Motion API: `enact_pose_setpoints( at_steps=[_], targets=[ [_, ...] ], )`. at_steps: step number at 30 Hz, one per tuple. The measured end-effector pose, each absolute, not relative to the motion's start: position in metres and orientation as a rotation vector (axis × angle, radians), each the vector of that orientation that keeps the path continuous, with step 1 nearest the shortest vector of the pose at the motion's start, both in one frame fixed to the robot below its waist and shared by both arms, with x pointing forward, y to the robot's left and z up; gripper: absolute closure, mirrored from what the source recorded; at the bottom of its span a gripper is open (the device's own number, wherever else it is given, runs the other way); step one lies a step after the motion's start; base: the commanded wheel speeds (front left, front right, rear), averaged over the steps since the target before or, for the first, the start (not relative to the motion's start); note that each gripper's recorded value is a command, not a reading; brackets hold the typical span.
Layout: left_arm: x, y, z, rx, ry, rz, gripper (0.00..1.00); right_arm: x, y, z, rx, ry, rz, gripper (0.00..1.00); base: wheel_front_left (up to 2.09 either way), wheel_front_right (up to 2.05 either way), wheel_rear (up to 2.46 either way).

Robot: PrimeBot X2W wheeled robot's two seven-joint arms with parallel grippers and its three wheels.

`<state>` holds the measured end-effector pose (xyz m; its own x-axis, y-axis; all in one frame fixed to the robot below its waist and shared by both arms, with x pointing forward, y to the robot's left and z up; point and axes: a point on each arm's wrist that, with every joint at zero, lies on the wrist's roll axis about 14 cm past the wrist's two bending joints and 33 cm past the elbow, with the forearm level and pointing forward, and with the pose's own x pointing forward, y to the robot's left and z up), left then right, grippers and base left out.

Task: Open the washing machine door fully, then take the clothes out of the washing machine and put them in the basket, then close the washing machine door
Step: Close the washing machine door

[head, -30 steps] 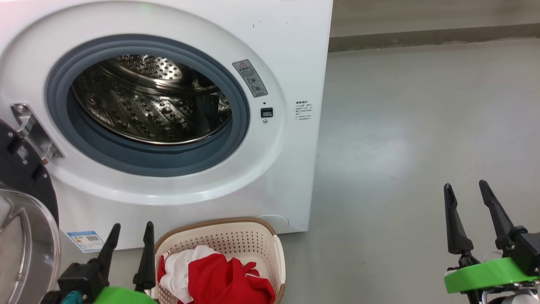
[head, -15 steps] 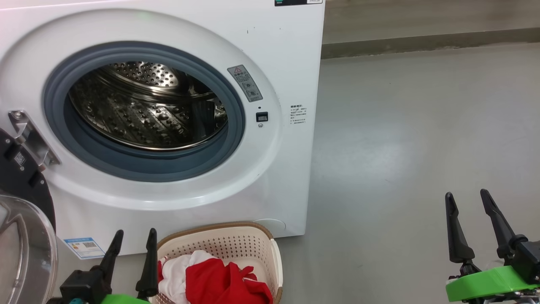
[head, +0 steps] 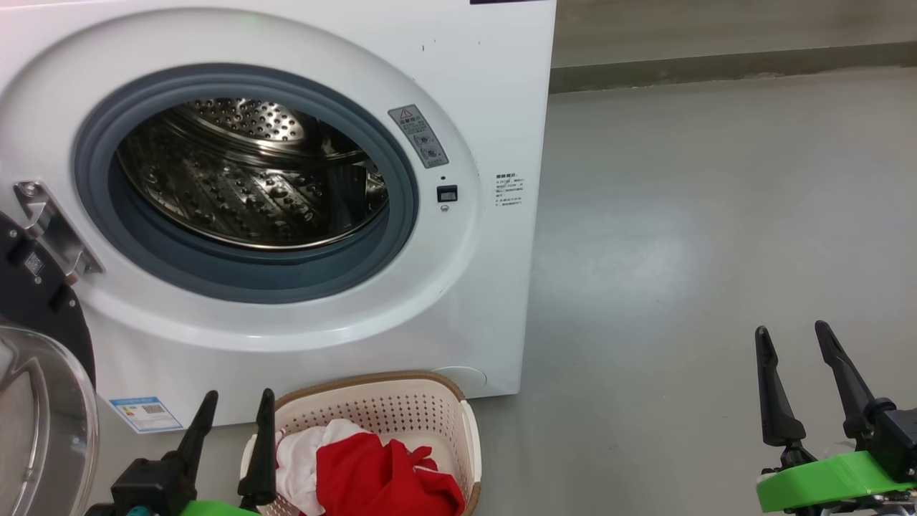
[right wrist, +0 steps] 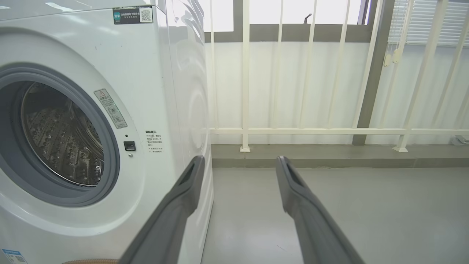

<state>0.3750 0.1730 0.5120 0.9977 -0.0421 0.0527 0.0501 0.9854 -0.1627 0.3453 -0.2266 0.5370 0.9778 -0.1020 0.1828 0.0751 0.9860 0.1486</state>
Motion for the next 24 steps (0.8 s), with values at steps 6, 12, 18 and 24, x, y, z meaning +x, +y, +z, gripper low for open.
enact_pose_setpoints(
  at_steps=[6, 12, 18, 24],
  targets=[
    [0.3758, 0.1770, 0.5125, -0.153, -0.051, -0.038, 0.00, 0.3464, -0.2262, 0.5350, 0.141, -0.185, -0.089, 0.00, -0.98, 0.98, 0.00],
    [0.3754, 0.1769, 0.5138, -0.165, -0.055, -0.039, 0.00, 0.3476, -0.2247, 0.5344, 0.142, -0.183, -0.084, 0.00, -1.70, 1.70, 0.00],
    [0.3752, 0.1787, 0.5177, -0.167, -0.071, -0.037, 0.00, 0.3497, -0.2224, 0.5325, 0.144, -0.176, -0.077, 0.00, -1.23, 1.23, 0.00],
    [0.3746, 0.1810, 0.5161, -0.162, -0.066, -0.033, 0.00, 0.3521, -0.2198, 0.5298, 0.145, -0.167, -0.070, 0.00, -0.51, 0.51, 0.00]
  ],
)
